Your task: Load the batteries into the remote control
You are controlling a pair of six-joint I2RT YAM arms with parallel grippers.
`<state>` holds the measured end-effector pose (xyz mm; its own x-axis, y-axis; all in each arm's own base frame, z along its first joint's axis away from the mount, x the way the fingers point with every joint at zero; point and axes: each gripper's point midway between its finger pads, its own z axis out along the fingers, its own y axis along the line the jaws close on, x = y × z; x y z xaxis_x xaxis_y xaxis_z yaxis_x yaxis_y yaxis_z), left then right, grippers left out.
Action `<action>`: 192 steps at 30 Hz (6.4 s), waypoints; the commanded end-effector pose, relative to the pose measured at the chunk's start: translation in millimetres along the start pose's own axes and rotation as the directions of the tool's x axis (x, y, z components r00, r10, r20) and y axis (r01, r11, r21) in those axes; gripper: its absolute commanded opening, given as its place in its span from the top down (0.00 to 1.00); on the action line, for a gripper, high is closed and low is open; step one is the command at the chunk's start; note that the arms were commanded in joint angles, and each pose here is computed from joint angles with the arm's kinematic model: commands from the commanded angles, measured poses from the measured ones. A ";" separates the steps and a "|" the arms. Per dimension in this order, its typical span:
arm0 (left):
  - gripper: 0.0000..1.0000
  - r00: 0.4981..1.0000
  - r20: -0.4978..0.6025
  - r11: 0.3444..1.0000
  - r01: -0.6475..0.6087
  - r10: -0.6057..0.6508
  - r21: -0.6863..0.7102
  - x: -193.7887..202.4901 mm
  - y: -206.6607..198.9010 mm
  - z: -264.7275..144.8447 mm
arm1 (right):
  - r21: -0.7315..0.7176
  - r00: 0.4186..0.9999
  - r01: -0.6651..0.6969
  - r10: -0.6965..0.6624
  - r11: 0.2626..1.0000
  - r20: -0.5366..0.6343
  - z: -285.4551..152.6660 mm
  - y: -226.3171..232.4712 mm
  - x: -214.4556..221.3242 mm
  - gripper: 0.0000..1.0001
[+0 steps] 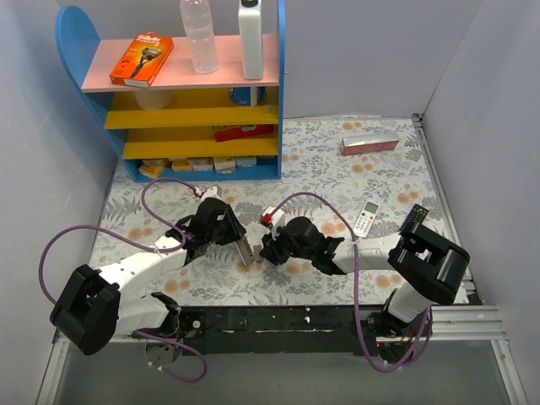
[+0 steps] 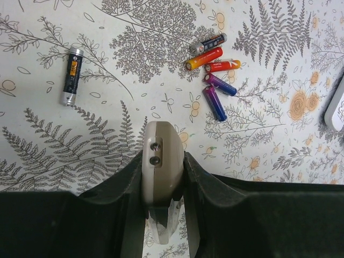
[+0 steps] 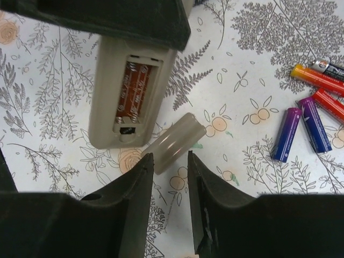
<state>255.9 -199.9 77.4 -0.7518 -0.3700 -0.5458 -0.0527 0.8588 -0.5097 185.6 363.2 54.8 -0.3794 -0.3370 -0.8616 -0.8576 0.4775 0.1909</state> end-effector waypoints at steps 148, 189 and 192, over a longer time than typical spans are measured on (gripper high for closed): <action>1.00 0.950 0.250 0.879 0.046 -0.184 0.474 -43.3 -20.3 -83.1 | 0.442 0.751 0.067 0.247 0.894 -0.612 -44.6 -112.0 37.8 0.51; 1.00 0.955 0.244 0.873 0.032 -0.171 0.487 -40.8 -22.4 -84.0 | 0.336 0.690 -0.090 0.302 0.938 -0.658 -31.5 -67.0 25.0 0.62; 1.00 0.956 0.241 0.872 0.032 -0.170 0.488 -40.0 -22.3 -83.6 | 0.340 0.684 -0.084 0.302 0.937 -0.664 -27.3 -67.5 27.7 0.63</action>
<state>228.5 -172.9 147.6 -0.5806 -0.5825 -0.5689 0.1959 0.5782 -0.7920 220.2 287.3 23.4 -0.7562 -0.6219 -0.2035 -0.6463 0.7586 0.0832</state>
